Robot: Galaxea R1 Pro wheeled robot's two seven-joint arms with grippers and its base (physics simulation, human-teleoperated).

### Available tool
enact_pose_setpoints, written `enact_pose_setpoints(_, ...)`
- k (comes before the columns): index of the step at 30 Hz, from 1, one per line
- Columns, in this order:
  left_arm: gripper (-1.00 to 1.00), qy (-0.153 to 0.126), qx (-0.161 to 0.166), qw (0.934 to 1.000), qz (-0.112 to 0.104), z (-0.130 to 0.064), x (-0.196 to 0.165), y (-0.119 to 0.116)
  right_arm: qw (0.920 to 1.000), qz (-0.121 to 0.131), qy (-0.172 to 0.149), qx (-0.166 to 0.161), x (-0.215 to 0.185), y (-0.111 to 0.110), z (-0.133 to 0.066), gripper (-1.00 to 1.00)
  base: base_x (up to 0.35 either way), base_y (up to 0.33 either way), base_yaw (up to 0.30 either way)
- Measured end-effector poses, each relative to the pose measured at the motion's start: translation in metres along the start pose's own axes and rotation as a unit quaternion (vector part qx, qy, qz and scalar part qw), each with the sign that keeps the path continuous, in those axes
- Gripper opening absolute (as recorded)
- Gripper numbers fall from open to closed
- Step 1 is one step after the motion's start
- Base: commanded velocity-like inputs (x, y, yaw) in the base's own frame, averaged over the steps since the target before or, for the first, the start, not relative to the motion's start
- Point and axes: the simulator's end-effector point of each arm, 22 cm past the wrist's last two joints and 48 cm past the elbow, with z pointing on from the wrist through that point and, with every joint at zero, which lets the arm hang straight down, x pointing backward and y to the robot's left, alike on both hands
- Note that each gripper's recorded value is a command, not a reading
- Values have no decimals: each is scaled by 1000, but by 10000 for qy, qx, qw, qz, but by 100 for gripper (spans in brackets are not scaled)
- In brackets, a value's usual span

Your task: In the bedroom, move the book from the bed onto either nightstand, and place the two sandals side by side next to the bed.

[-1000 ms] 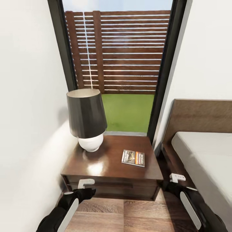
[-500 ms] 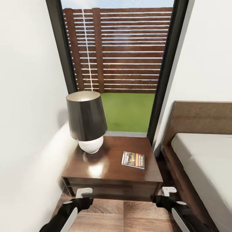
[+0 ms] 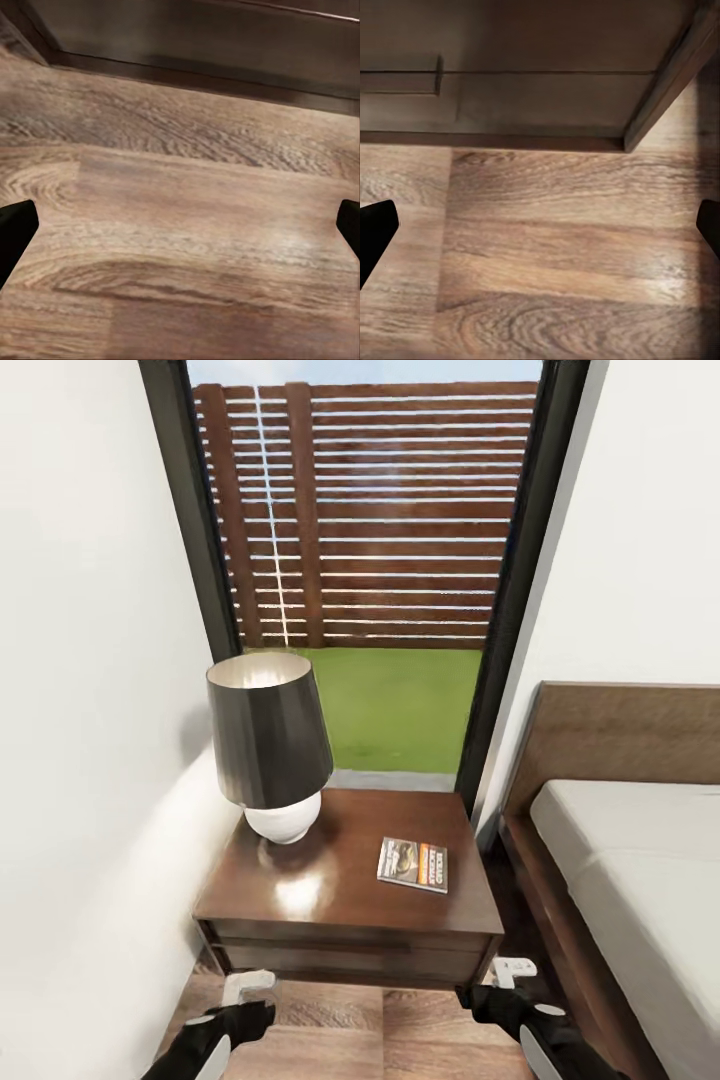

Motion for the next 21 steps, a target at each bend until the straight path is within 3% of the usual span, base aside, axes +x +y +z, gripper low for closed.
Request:
enact_pose_setpoints(5, 100, 72, -177, 9998, -62, 1, 23, 15, 9999, 14, 36, 111, 7, -9, -4, 100, 0, 0, 0)
enact_pose_setpoints(9, 100, 15, -372, 9993, -103, 0, 48, 30, 9994, -36, -280, 189, 4, -16, -7, 100, 0, 0, 0)
enact_pose_setpoints(14, 100, -74, -404, 9991, -116, -8, 45, 30, 9993, -40, -286, 224, 3, -18, -14, 100, 0, 0, 0)
enact_pose_setpoints(21, 100, 27, -434, 9990, -108, -19, 45, 33, 9993, -24, -247, 273, -3, -20, -24, 100, 0, 0, 0)
